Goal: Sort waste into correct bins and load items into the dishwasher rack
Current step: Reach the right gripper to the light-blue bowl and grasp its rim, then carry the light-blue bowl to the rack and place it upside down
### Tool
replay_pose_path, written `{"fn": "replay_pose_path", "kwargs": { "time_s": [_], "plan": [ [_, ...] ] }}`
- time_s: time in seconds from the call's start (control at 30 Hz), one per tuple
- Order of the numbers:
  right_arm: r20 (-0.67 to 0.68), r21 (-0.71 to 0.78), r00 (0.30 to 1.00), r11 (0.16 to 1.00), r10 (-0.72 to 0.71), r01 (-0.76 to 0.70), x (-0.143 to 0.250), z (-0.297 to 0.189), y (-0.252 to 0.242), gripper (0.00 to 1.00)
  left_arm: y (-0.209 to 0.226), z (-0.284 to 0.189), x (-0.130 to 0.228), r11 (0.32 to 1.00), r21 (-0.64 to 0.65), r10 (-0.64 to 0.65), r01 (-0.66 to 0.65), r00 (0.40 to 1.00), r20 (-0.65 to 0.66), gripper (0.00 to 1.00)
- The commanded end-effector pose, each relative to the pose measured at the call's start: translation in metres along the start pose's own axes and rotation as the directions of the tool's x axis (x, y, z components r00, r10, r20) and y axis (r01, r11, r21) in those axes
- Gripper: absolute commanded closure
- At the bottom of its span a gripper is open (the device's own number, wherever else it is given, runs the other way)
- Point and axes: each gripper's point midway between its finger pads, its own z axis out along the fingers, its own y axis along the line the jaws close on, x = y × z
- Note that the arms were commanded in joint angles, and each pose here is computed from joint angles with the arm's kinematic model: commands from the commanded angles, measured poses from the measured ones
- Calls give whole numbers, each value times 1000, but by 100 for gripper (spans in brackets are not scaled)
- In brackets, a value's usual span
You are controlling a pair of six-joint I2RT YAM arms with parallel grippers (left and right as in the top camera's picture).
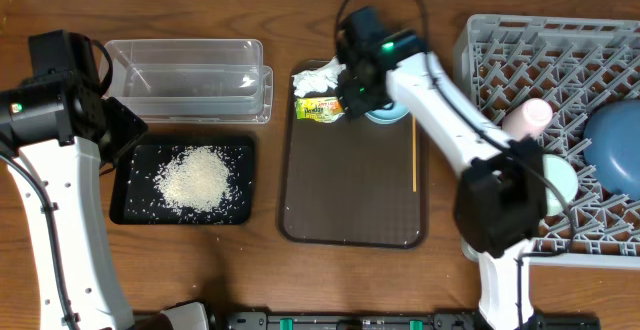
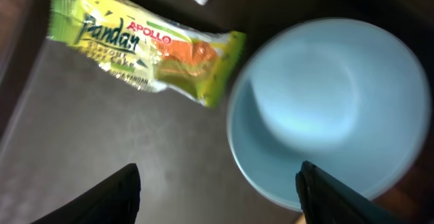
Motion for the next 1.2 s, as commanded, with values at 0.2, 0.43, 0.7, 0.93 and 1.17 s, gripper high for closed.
{"fn": "replay_pose_path", "kwargs": {
  "time_s": [0.2, 0.43, 0.7, 0.93, 1.17],
  "plan": [
    [11, 184, 999, 982, -42, 39, -12, 29, -8, 28, 5, -2, -1, 1000, -14, -6, 6, 1000, 12, 10],
    [-25, 186, 1000, 982, -8, 13, -5, 47, -18, 55, 5, -2, -1, 1000, -14, -6, 7, 1000, 12, 10],
    [-34, 186, 999, 982, -4, 11, -2, 51, -16, 61, 5, -2, -1, 1000, -14, -6, 6, 1000, 12, 10],
    [-25, 188, 999, 982, 31, -26, -2, 51, -16, 84, 5, -2, -1, 1000, -14, -6, 6, 1000, 12, 10],
    [-8, 187, 999, 981, 50, -48, -11, 29, -17, 99, 5, -2, -1, 1000, -14, -6, 7, 1000, 12, 10]
  ]
}}
